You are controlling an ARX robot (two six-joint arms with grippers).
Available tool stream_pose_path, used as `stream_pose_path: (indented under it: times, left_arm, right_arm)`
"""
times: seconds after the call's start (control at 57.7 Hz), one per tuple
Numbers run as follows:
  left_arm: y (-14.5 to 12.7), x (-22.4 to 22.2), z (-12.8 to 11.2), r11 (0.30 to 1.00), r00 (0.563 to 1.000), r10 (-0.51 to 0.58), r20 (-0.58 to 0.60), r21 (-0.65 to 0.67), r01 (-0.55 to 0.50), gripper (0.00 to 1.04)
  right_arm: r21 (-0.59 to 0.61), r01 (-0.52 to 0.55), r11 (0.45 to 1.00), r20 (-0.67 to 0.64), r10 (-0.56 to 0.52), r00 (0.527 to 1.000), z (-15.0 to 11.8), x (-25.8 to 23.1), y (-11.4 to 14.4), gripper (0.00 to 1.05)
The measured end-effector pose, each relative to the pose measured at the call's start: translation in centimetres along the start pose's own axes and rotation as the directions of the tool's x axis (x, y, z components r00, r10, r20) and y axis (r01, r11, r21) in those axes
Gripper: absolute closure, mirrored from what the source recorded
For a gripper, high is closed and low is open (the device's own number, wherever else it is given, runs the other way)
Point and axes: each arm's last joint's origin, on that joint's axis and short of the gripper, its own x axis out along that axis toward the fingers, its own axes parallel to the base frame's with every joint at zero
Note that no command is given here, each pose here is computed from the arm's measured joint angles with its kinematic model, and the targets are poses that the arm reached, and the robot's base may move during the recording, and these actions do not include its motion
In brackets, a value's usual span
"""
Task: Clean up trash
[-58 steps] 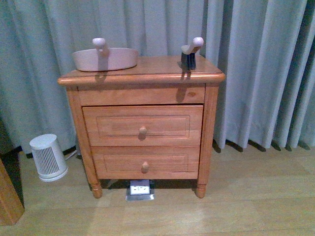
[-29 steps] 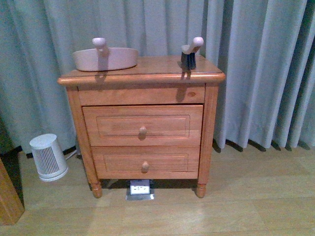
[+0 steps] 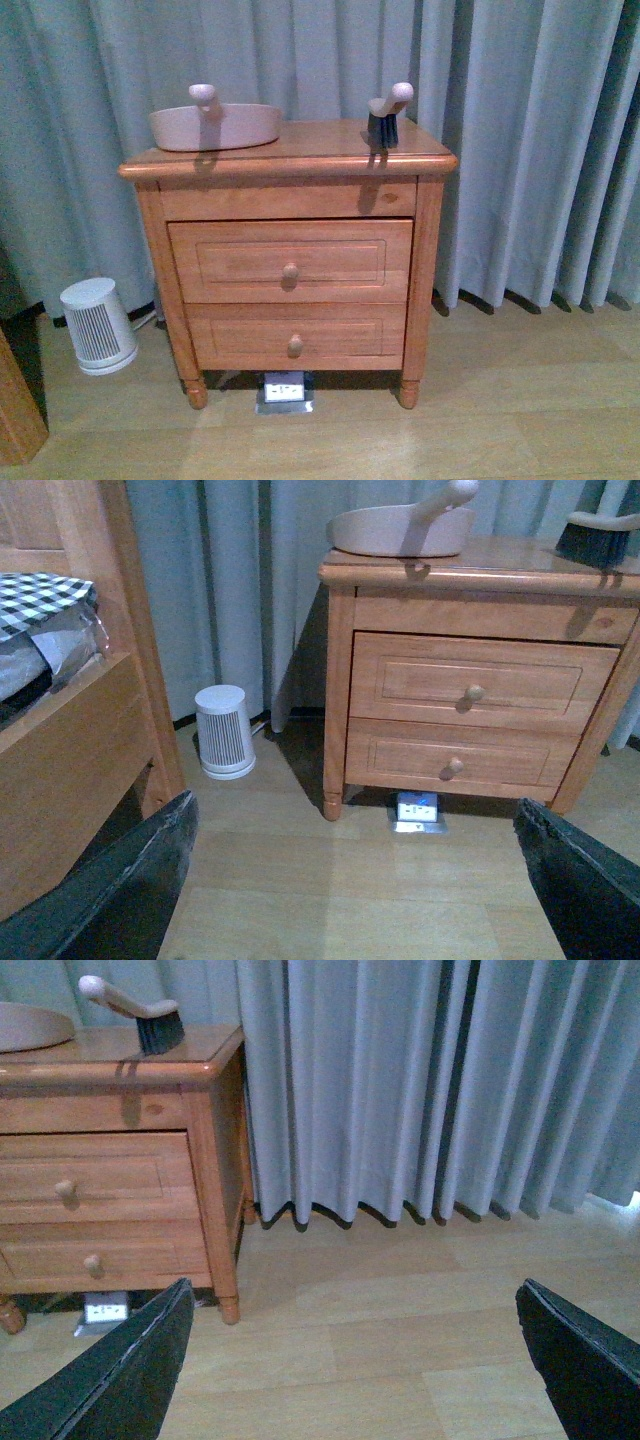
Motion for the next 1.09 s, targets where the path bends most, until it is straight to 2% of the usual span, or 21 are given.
stream_pose_path:
  times: [1.091]
  left_arm:
    - [0.0,0.0,0.01,1.0,1.0,0.0,0.001,0.0,0.0,0.08]
  right_arm:
    - [0.0,0.0,1.0,0.0,0.0,1.0,0.0,0.0,0.0,0.07]
